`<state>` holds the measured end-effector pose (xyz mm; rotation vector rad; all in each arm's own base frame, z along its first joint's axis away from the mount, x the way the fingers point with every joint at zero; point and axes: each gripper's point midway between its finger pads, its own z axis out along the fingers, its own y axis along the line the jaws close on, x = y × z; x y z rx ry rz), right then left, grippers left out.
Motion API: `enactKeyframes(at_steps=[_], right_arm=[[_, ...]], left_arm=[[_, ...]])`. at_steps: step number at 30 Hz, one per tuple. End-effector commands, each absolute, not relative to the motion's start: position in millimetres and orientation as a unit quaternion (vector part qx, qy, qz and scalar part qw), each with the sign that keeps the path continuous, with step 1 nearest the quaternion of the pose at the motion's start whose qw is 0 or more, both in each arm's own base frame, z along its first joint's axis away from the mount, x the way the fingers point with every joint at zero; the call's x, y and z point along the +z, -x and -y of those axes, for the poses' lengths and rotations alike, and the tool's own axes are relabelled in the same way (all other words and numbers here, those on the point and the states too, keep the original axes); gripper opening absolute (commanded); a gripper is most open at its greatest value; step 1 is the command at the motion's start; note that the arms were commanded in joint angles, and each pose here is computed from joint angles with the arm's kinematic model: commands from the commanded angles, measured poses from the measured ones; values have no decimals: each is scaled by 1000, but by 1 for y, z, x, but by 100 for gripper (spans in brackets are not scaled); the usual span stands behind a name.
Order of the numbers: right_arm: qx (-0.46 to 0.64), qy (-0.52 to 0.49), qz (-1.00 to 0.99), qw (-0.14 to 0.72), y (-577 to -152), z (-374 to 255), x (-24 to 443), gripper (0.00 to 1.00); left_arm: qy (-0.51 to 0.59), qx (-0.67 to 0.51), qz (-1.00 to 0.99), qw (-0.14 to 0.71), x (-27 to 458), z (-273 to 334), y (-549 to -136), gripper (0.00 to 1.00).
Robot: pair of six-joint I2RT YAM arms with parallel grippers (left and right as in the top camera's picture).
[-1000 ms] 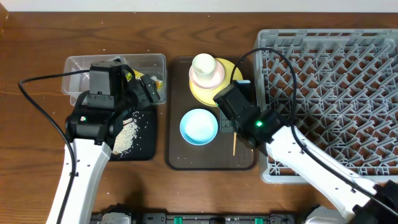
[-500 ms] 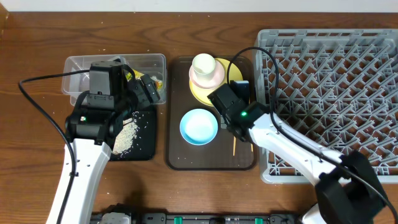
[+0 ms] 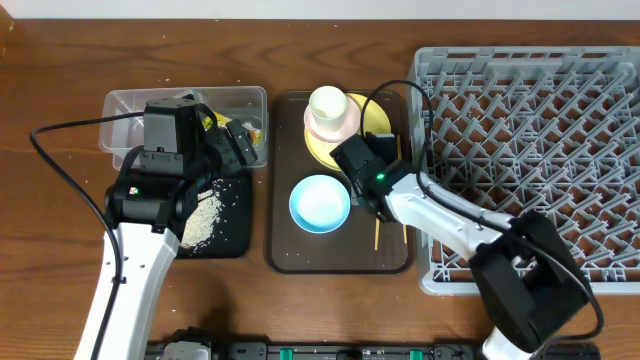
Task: Sort waste into correct bins and load items into the dishwasher rack
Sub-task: 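Lower and close the right gripper on one wooden chopstick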
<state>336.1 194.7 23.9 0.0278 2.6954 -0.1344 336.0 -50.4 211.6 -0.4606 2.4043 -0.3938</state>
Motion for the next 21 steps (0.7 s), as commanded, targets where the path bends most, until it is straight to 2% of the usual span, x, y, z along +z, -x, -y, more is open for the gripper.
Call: enactKeyframes(at_steps=[1, 8, 16, 17, 21], right_arm=[[-53, -21, -974, 219, -342, -192, 20, 27], [-57, -20, -975, 214, -341, -192, 15, 36], [-49, -18, -978, 204, -340, -196, 0, 36], [-49, -18, -978, 204, -340, -196, -1, 34], [-49, -17, -978, 203, -340, -196, -1, 16]], left_arm=[[177, -148, -915, 330, 216, 48, -337, 90], [177, -148, -915, 330, 216, 48, -337, 90], [177, -148, -915, 330, 216, 48, -337, 90], [177, -148, -915, 330, 216, 48, -337, 90], [177, -148, -915, 330, 216, 48, -337, 90]])
